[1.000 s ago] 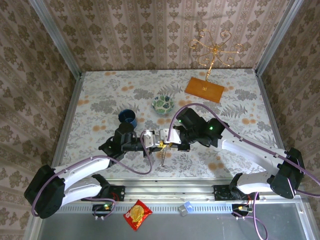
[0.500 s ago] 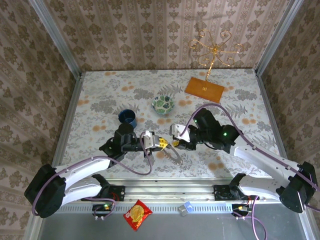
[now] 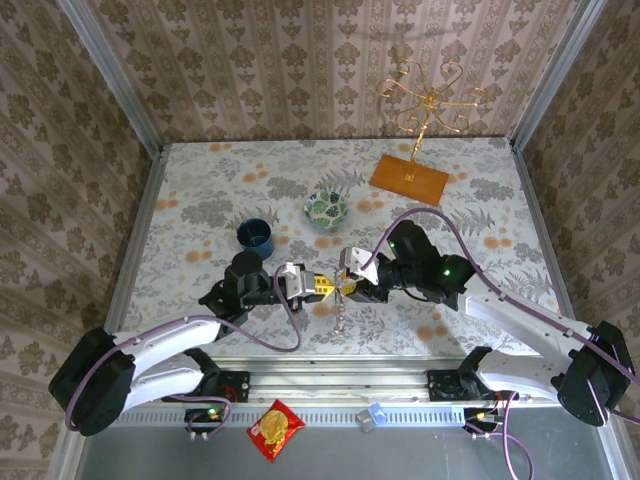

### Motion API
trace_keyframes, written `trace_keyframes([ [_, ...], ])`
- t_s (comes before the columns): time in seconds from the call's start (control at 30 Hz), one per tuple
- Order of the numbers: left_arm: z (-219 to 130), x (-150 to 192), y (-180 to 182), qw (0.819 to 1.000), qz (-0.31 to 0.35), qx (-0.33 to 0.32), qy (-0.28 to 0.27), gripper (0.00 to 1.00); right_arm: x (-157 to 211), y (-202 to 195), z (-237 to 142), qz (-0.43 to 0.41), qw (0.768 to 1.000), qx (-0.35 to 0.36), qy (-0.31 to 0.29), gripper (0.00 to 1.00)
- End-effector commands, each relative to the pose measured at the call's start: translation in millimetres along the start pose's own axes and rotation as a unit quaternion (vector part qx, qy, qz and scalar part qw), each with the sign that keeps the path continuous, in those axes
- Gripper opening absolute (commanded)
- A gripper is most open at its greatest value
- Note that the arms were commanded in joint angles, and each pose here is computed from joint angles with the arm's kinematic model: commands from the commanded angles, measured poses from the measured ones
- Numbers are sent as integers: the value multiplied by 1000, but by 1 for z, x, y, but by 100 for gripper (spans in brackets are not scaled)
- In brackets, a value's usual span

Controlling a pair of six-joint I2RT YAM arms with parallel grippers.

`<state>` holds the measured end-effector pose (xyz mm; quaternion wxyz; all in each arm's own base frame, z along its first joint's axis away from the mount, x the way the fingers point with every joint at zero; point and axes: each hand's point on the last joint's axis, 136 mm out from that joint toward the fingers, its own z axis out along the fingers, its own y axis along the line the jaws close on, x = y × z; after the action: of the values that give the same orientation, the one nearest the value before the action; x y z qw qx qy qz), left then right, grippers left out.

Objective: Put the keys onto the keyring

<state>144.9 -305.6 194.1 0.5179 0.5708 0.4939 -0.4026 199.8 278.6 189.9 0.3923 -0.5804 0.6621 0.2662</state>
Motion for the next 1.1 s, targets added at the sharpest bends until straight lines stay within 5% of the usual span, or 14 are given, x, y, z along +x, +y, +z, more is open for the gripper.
trace_keyframes([
  [0.0, -3, -14, 3, 999, 3, -11, -38, 0, 3, -7, 0, 19, 999, 34, -20, 33],
  [0.67, -4, -21, 8, 998, -8, -27, -65, 0, 12, -7, 25, 52, 992, 88, -77, 41],
  [1.07, -5, -16, 12, 998, -1, -44, -50, 0, 11, -3, 17, 40, 993, 88, -68, 11],
])
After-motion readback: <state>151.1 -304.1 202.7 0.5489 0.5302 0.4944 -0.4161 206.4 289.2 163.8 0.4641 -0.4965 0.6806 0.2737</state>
